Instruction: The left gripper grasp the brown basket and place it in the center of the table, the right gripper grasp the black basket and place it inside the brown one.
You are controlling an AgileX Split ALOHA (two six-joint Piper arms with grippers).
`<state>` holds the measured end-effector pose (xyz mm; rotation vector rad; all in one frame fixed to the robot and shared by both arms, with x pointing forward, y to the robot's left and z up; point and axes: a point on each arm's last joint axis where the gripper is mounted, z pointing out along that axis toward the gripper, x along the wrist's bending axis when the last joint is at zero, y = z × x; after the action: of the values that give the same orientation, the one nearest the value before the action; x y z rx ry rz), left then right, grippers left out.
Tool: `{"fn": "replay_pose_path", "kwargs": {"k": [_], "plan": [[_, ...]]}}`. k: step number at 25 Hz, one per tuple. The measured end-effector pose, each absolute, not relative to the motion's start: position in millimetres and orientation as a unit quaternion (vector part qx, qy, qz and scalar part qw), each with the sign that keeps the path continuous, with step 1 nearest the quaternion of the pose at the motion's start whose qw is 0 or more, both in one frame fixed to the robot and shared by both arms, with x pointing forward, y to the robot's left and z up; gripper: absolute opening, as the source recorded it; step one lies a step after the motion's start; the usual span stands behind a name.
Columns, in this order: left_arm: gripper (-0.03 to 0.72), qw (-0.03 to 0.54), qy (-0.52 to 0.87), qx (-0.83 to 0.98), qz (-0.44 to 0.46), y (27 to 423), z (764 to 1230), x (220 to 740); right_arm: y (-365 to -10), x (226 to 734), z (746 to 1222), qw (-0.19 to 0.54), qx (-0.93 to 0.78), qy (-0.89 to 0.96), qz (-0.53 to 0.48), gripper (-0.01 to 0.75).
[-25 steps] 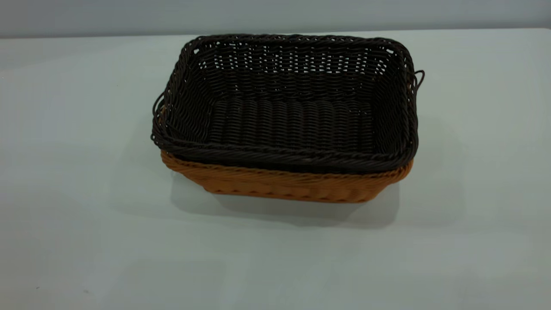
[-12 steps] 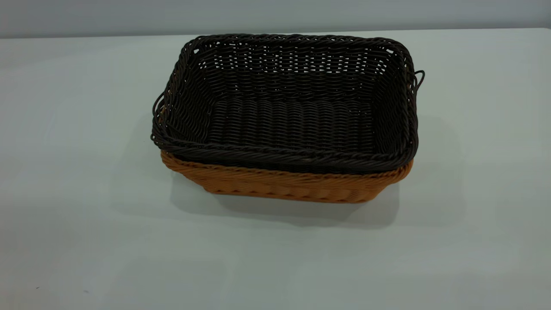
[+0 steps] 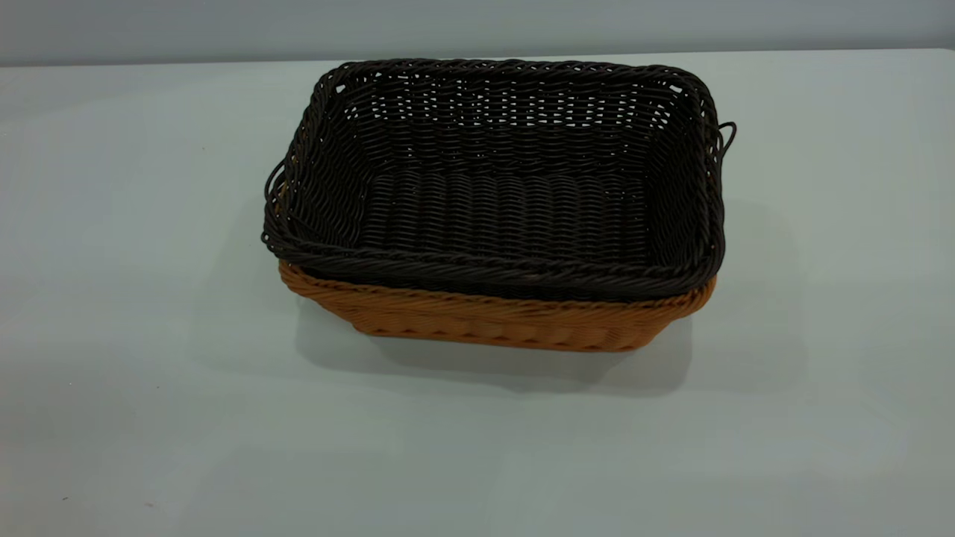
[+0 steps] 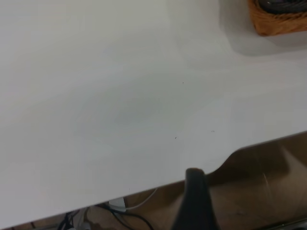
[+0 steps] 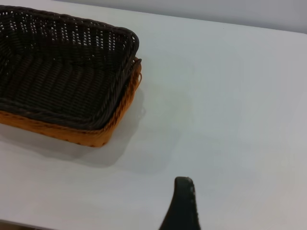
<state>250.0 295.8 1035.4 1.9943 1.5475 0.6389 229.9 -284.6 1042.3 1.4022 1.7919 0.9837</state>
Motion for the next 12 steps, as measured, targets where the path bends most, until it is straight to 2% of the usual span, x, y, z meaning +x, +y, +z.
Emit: {"fn": "replay_pose_path", "kwargs": {"k": [12], "plan": [[0.534,0.267,0.573,0.738,0.237,295.8,1035.5,249.5,-284.5,230.3,1041.4,0.324,0.537,0.683,0.375,0.549]]}}
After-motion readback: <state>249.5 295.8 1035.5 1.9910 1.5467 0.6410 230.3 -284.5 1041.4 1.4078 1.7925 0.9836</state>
